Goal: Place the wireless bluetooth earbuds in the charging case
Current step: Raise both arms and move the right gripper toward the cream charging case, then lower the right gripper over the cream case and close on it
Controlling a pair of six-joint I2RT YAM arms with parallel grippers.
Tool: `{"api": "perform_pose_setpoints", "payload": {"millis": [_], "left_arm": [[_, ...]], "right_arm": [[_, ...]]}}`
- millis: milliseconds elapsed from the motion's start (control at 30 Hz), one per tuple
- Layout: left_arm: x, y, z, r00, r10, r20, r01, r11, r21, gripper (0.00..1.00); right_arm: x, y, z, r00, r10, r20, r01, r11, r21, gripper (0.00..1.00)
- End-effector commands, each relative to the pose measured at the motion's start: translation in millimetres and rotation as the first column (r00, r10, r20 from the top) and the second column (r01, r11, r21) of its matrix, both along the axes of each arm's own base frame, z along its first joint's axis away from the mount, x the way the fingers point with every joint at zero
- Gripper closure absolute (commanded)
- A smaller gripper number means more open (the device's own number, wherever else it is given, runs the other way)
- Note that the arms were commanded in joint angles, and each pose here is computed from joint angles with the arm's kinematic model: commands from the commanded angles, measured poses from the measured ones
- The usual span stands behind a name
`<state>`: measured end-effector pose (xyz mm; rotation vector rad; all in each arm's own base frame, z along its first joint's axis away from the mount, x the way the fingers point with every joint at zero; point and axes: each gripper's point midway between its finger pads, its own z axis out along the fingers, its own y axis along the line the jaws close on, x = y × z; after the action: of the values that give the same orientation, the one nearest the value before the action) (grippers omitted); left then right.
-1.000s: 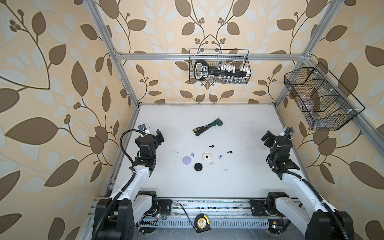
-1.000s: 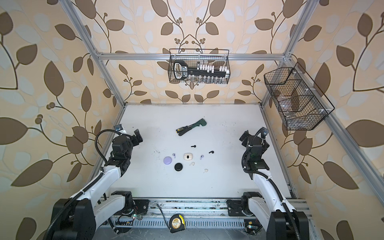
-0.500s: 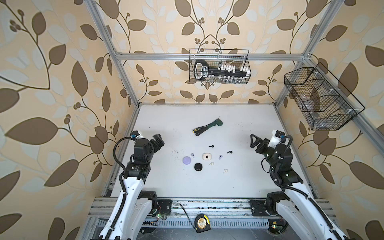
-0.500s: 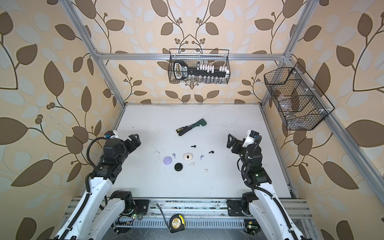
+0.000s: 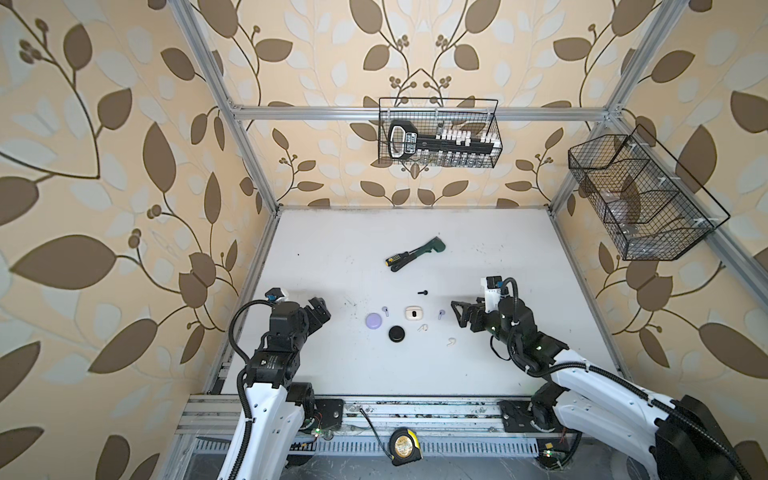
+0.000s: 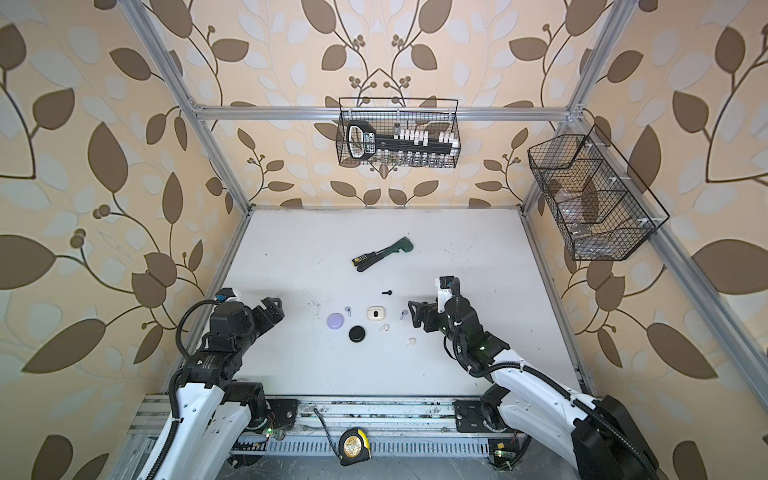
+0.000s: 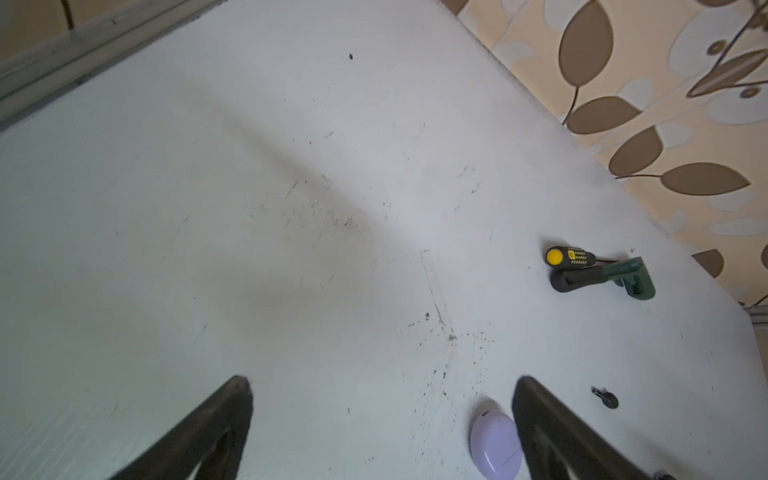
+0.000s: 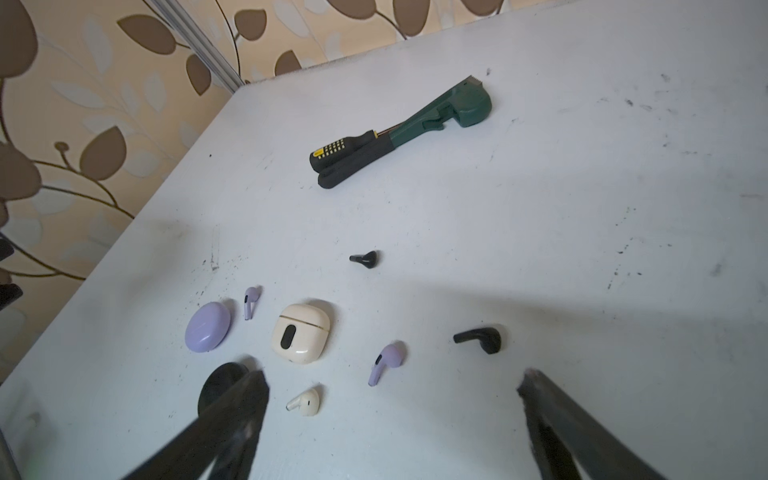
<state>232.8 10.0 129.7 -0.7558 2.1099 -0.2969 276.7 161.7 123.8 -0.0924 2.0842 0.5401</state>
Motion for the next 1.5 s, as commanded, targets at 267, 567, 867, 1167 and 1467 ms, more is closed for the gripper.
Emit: {"api": "perform_pose_setpoints", "payload": {"millis": [267,567,867,1167,1467], "left_arm": [[14.8,-15.3,7.4,0.995,-0.08,0.058,0.082,0.996,-0.038,0.01],[13.3,-13.9,5.2,0.997,-0.063,0.048,0.065,0.997,-0.044,0.01],[9.3,-13.1,7.2,0.996,-0.058,0.062,0.061,0.997,-0.043,0.01],[8.1,-13.5,7.7,0.996,-0.059,0.067,0.062,0.997,-0.045,0.01],[8.7,-14.5,7.7,0.996,-0.064,0.067,0.067,0.997,-0.047,0.01]], "right_arm": [[7.3,71.1,9.1,0.98,0.2,0.012,-0.199,0.977,-0.073,0.11],[19.9,110.6,-33.7,0.953,0.277,-0.123,-0.294,0.944,-0.147,0.11],[27.4,138.1,-70.0,0.912,0.345,-0.224,-0.383,0.91,-0.16,0.12],[33.5,157.8,-95.5,0.875,0.388,-0.29,-0.442,0.885,-0.147,0.14],[17.6,154.4,-98.4,0.874,0.386,-0.294,-0.444,0.881,-0.164,0.2]]}}
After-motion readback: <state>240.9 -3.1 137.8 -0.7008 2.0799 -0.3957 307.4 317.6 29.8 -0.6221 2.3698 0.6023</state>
